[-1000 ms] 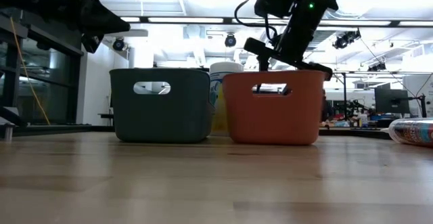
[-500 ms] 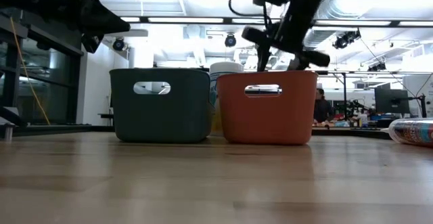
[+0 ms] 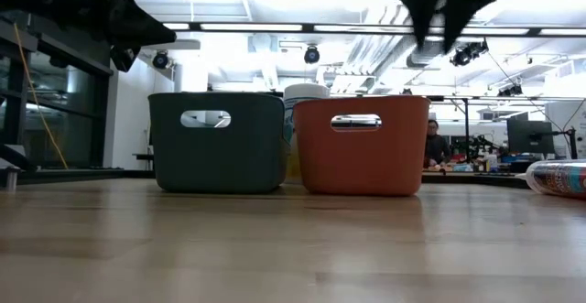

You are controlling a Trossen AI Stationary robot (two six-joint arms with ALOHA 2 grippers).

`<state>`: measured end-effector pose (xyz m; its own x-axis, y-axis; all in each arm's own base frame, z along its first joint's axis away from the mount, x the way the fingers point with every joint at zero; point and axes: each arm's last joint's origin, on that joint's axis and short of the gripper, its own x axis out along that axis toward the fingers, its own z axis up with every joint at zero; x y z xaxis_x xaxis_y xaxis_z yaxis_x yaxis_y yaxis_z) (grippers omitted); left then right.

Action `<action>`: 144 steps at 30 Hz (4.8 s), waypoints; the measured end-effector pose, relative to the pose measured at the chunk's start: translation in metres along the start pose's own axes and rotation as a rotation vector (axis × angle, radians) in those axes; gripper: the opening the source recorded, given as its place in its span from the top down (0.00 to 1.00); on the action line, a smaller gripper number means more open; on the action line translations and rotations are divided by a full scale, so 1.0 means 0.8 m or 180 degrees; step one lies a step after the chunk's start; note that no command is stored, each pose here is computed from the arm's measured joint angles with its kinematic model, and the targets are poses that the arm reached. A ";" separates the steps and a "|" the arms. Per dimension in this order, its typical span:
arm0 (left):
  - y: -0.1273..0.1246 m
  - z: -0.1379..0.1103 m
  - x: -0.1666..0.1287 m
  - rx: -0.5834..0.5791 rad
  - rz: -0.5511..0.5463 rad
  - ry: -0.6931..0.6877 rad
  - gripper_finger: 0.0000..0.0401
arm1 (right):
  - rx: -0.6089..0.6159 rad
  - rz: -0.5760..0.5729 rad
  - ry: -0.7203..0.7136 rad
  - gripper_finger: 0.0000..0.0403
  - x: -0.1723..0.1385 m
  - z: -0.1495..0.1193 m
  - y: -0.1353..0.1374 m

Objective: Pick & place silicon tubes, Sealant and Lysol wipes
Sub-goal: Put the blue sealant into the orange bin

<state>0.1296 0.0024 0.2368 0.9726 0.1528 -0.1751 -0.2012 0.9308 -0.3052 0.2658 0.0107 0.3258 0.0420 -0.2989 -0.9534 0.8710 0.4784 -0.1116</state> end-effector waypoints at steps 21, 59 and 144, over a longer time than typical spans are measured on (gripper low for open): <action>0.000 0.000 0.000 0.0000 0.0000 0.0000 1.00 | -0.0020 0.0275 0.1041 0.35 0.081 -0.207 0.029; 0.000 0.000 0.000 -0.0001 0.0000 0.0000 1.00 | 0.0046 -0.1072 0.1044 0.35 0.109 -0.201 0.051; 0.001 -0.002 0.000 0.0009 0.0016 0.0047 1.00 | 0.1171 -0.1270 0.1346 0.35 0.188 -0.298 -0.010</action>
<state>0.1294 0.0024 0.2353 0.9698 0.1526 -0.1905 -0.2057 0.9310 -0.3016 0.1488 0.1587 0.1166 -0.4459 -0.0103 -0.8950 0.8929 0.0649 -0.4456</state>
